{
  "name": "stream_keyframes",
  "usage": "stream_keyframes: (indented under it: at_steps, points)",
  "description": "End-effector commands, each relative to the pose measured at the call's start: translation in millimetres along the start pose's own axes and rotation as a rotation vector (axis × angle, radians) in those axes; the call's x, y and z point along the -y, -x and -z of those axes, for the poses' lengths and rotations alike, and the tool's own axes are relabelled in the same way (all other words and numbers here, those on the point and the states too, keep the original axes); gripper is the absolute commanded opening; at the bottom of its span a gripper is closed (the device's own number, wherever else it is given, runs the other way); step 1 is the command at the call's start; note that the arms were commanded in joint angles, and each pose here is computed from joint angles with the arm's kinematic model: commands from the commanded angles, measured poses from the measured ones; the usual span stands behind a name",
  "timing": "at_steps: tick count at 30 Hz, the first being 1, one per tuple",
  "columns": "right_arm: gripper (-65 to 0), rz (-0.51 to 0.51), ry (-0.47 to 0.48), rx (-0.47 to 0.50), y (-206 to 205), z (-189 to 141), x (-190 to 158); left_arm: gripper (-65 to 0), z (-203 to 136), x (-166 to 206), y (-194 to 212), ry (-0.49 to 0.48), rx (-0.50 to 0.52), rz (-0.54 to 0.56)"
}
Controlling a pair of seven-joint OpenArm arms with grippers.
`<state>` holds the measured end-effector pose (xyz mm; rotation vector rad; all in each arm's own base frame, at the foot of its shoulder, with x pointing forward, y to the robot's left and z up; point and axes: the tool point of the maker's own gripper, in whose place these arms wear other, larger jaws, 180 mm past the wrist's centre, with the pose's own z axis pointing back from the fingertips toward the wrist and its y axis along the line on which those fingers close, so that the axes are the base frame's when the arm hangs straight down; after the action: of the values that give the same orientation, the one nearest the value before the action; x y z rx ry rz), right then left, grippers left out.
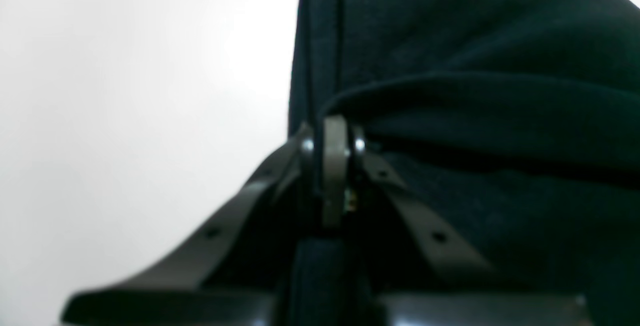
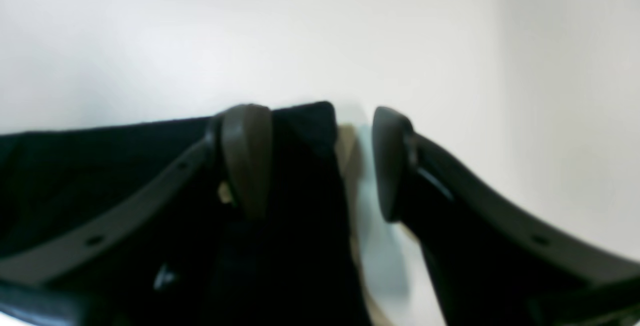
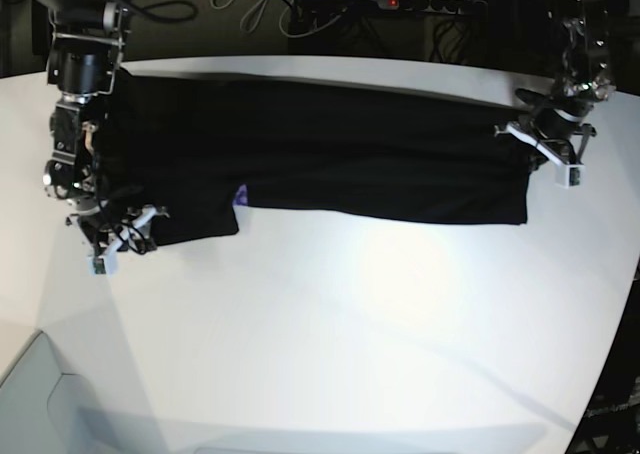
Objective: Layout the t-shirt on the table in an organized manner, then fold the t-shirt properly
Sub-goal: 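Grasp the protruding sleeve with the right gripper, left gripper holding the fold, then pull the sleeve with the right gripper toward the collar edge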
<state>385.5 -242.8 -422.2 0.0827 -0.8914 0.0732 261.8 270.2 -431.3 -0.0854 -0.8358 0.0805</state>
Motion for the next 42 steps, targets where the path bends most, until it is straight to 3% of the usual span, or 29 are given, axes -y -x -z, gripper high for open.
stream_keyframes:
  at_steps: [1,5,11,19,25,37,42]
  points:
    - [-32.3,-0.011,0.012,0.018,-11,-2,7,-64.4,-2,-8,14,-0.026,-0.069,0.023]
    - [-39.7,-0.011,0.01,0.017,-10,-2,6,-64.4,-2,-8,14,-0.026,-0.069,0.023]
    - [-64.8,-0.009,0.009,0.014,-9,-2,5,-64.4,-2,-8,15,-0.027,-0.072,0.022]
    - [-65.0,-0.03,0.006,0.034,-15,-8,2,-64.4,-2,-8,15,-0.027,-0.072,0.021]
    - [-65.0,-0.132,0.012,0.141,-38,-45,-12,-64.4,-2,-8,15,-0.027,-0.072,0.021]
    - [-65.0,-0.154,0.125,0.194,-55,-128,-18,-64.4,-2,-8,15,-0.027,-0.072,0.02]
    - [-65.0,-0.182,0.151,0.172,-44,-157,-25,-64.4,-2,-8,15,-0.027,-0.072,0.02]
